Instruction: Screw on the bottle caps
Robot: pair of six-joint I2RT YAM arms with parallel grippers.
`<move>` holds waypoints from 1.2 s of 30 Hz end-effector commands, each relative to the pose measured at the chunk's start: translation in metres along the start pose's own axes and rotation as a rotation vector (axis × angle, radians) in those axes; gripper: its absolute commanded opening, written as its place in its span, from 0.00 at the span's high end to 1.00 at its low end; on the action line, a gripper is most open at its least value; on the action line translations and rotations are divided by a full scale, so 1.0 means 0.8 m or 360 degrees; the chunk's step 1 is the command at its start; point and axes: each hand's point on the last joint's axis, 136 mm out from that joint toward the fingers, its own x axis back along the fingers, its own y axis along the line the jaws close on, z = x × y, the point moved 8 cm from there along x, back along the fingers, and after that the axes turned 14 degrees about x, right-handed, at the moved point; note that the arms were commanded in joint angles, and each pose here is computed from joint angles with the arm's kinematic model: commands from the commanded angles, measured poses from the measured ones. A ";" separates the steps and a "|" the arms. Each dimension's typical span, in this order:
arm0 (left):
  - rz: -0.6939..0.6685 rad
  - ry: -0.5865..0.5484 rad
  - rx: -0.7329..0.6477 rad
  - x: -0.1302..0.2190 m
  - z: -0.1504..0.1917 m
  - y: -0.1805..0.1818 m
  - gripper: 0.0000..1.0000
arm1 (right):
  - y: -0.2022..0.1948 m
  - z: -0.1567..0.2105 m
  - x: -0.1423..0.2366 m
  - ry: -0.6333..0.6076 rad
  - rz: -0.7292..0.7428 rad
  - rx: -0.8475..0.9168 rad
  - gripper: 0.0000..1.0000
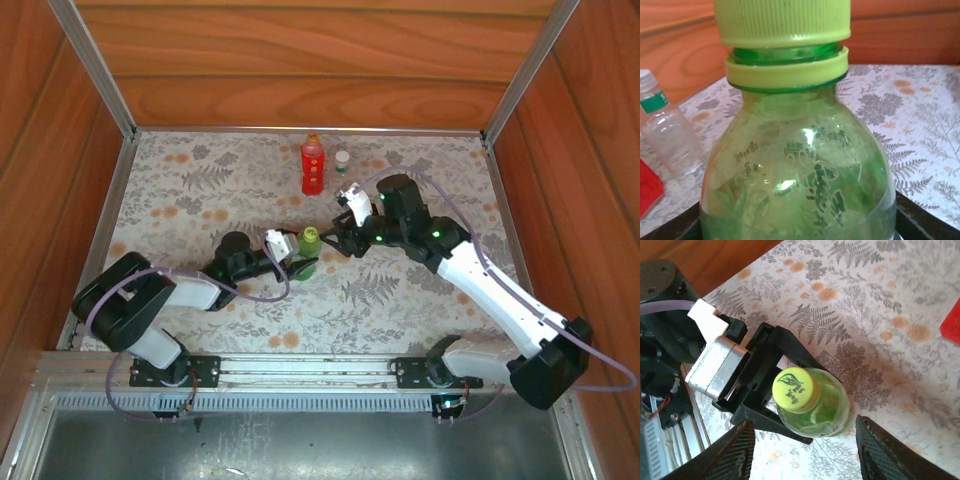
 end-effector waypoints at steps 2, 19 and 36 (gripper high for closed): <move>-0.0154 0.0286 -0.0299 0.006 0.015 -0.012 0.35 | 0.026 0.005 0.030 -0.0050 0.0001 0.0466 0.39; -0.0188 0.0470 -0.0589 0.014 0.014 -0.034 0.36 | 0.066 0.028 0.000 0.0393 -0.0174 0.1479 0.42; -0.0158 0.0484 -0.0592 0.014 0.016 -0.038 0.35 | 0.054 0.030 -0.042 0.0445 -0.0191 0.1483 0.55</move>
